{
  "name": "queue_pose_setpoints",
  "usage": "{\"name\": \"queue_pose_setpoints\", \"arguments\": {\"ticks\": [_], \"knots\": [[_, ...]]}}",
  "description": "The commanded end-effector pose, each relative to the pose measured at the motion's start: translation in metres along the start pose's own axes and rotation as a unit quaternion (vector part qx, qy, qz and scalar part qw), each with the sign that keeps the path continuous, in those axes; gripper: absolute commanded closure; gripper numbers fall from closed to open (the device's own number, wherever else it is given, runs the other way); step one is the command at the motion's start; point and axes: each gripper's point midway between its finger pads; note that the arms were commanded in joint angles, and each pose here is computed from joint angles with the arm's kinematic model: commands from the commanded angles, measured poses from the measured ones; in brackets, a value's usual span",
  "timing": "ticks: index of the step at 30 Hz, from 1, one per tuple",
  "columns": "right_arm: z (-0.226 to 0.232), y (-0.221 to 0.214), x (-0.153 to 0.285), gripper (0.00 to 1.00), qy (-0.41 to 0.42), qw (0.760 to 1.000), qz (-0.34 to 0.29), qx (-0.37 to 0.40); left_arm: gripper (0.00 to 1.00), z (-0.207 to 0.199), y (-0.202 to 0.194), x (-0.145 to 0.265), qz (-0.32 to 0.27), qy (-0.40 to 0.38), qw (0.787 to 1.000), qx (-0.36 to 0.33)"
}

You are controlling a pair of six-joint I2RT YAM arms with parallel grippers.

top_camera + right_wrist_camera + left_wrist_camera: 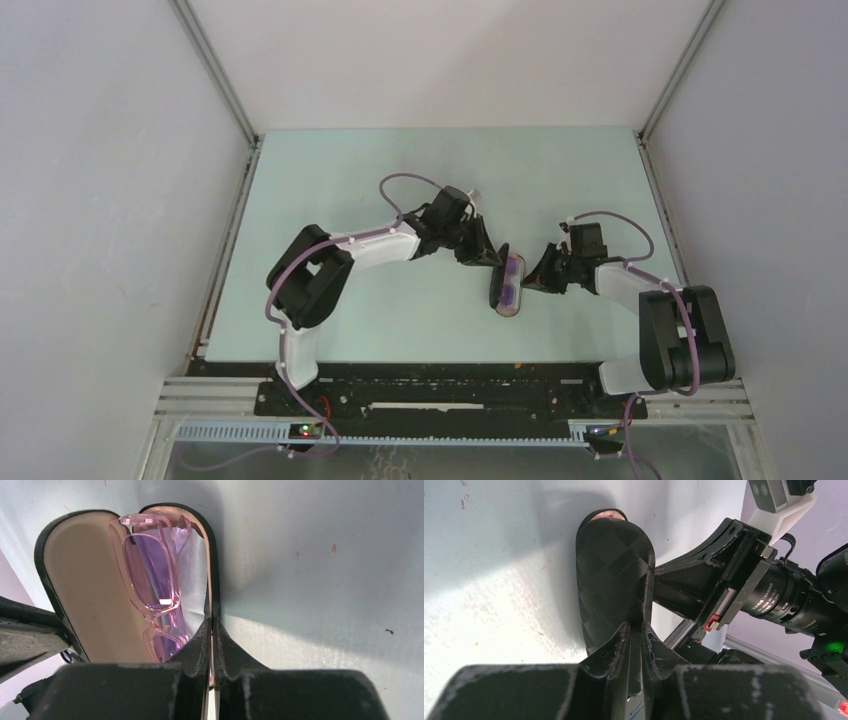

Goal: Organize the sunglasses
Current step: Close the sunglasses case at the center of the board.

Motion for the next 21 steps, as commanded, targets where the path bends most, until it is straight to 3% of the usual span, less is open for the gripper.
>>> {"name": "queue_pose_setpoints", "arguments": {"ticks": [1,21], "knots": [[0.017,-0.013,-0.005,0.92,0.036,0.999,0.024,0.009,0.82,0.013,-0.025,-0.015,0.052,0.028,0.998,-0.016],[0.022,-0.018,-0.007,0.92,0.036,0.999,0.027,0.014,0.81,0.021,-0.047,-0.043,0.092,0.037,0.995,-0.018]]}}
Point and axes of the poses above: each gripper's point midway between its finger pads, its own x axis back along the fingers, its own z axis along the line the jaws close on, y = z × x, and after that the axes turned 13 degrees about -x, right-handed
